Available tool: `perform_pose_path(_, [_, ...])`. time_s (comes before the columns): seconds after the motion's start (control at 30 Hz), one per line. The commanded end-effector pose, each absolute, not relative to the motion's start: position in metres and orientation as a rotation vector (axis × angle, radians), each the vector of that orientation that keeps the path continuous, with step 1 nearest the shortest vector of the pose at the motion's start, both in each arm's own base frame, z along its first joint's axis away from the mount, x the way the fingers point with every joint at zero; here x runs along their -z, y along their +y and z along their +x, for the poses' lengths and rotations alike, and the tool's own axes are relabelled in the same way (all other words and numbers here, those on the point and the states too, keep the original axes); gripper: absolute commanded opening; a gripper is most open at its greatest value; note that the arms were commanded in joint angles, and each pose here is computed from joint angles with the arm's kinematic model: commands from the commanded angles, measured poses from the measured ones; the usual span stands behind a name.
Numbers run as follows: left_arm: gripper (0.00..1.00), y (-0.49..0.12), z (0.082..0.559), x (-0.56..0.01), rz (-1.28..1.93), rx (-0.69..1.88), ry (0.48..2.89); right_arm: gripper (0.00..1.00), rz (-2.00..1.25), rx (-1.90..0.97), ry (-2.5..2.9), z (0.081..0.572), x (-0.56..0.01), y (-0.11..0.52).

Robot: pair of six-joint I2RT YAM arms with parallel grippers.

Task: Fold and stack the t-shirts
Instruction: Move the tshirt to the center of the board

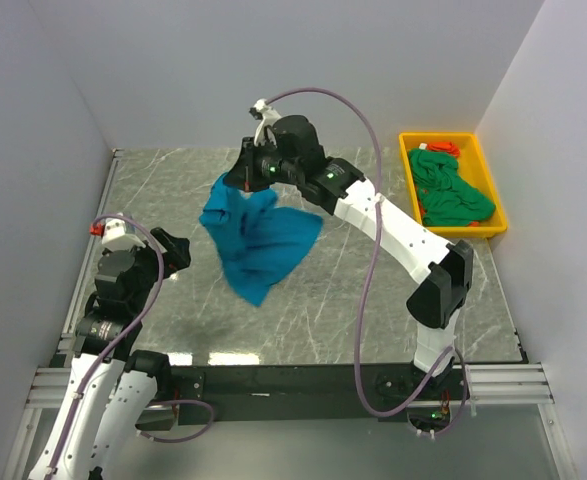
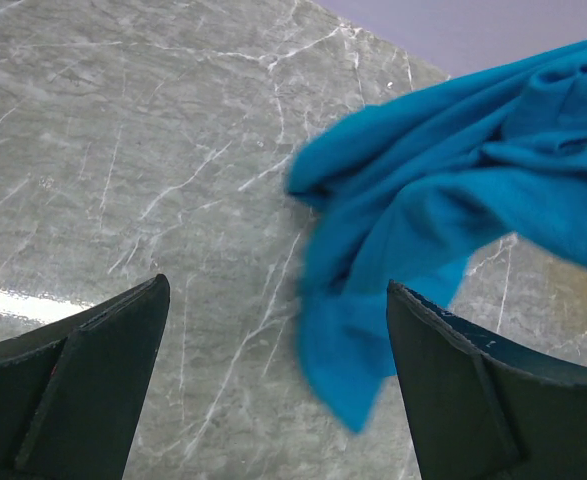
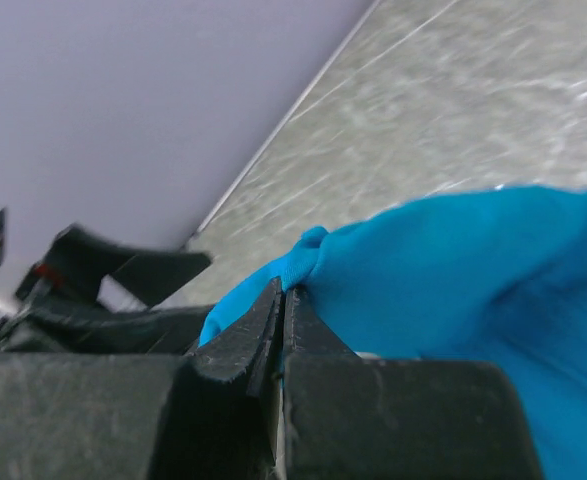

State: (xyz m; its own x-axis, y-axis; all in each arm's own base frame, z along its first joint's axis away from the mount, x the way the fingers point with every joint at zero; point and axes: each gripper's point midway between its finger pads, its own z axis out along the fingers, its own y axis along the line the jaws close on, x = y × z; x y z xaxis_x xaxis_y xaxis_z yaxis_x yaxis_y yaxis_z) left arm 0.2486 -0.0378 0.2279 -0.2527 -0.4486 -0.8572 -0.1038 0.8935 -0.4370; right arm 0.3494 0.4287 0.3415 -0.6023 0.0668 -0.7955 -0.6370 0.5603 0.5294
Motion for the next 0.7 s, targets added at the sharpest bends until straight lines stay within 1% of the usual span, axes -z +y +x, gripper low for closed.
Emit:
perform_pose_path(0.0, [0.95,-0.040,0.251,-0.237,-0.393,0.367,1.779,0.00,-0.470,-1.216,1.903,0.338,-0.370,0.436])
perform_pose_path(0.1, [0.95,-0.041,0.252,-0.238,-0.390,0.373,1.775,0.00,-0.484,-1.206,1.802,0.331,-0.410,0.425])
perform_pose_path(0.17, [0.95,-0.040,0.252,-0.237,-0.392,0.372,1.777,0.00,-0.471,-1.163,1.751,0.327,-0.435,0.407])
perform_pose_path(0.23, [0.95,-0.040,0.253,-0.235,-0.394,0.370,1.786,0.00,-0.432,-1.038,1.726,0.338,-0.443,0.384])
perform_pose_path(0.27, [0.95,-0.041,0.254,-0.234,-0.392,0.369,1.790,0.00,-0.413,-0.991,1.710,0.334,-0.453,0.366])
perform_pose_path(0.3, [0.95,-0.042,0.254,-0.233,-0.389,0.372,1.795,0.00,-0.399,-0.942,1.710,0.337,-0.452,0.355])
perform_pose_path(0.33, [0.95,-0.042,0.255,-0.233,-0.389,0.372,1.797,0.00,-0.363,-0.879,1.764,0.344,-0.429,0.341])
perform_pose_path(0.37, [0.95,-0.042,0.255,-0.232,-0.388,0.372,1.800,0.00,-0.311,-0.858,1.725,0.345,-0.443,0.313])
perform_pose_path(0.4, [0.95,-0.044,0.256,-0.230,-0.380,0.378,1.809,0.00,-0.285,-0.835,1.798,0.348,-0.408,0.303])
perform_pose_path(0.43, [0.95,-0.044,0.256,-0.229,-0.378,0.380,1.815,0.00,-0.253,-0.833,1.809,0.349,-0.399,0.289])
perform_pose_path(0.47, [0.95,-0.045,0.257,-0.228,-0.375,0.381,1.817,0.00,-0.212,-0.847,1.760,0.347,-0.411,0.264])
perform_pose_path(0.5, [0.95,-0.047,0.257,-0.228,-0.368,0.392,1.822,0.00,-0.173,-0.840,1.830,0.347,-0.377,0.253])
perform_pose_path(0.57, [0.95,-0.047,0.259,-0.225,-0.368,0.389,1.834,0.00,-0.115,-0.803,1.811,0.343,-0.374,0.223])
perform_pose_path(0.6, [0.95,-0.048,0.260,-0.224,-0.366,0.389,1.842,0.00,-0.105,-0.763,1.854,0.341,-0.351,0.214])
perform_pose_path(0.67, [0.95,-0.048,0.261,-0.223,-0.366,0.387,1.847,0.00,-0.066,-0.688,1.864,0.335,-0.343,0.194])
